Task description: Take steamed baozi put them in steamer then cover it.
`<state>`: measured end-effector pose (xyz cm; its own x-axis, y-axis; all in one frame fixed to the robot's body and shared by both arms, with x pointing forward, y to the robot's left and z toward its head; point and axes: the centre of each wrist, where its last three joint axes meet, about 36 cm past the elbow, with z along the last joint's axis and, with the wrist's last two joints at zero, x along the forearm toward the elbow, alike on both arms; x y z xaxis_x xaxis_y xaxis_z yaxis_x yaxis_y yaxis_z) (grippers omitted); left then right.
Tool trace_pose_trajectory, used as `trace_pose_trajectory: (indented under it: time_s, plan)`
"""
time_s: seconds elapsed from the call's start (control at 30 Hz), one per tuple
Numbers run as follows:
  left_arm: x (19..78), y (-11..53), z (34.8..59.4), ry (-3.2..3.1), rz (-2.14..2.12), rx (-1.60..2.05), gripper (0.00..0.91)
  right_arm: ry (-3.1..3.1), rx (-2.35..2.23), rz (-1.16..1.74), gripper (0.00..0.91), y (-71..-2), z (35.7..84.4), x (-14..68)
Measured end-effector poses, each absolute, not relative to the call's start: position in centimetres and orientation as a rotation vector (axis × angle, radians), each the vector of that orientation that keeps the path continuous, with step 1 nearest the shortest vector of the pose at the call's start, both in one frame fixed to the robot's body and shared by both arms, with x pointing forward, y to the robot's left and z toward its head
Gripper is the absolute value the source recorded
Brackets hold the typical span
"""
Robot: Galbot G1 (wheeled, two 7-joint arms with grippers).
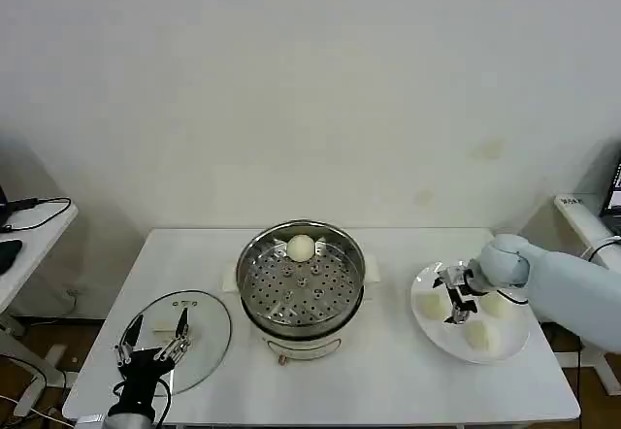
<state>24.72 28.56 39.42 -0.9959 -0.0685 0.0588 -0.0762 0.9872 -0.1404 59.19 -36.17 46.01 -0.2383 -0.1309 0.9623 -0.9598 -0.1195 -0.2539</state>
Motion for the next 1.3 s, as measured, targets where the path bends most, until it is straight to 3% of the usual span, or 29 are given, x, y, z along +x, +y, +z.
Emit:
trace_pose_trajectory:
  time_s: [0.83, 1.3]
  plan:
    - [24.4, 28.1, 39.7, -3.082, 0.240, 0.122, 0.907, -1.402, 1.260, 1.445, 0.534, -35.3, 45.3, 59.9]
    - [24.4, 28.0, 40.1, -3.088, 0.240, 0.120, 0.907, -1.429, 1.237, 1.478, 0.534, -36.0, 49.2, 60.4]
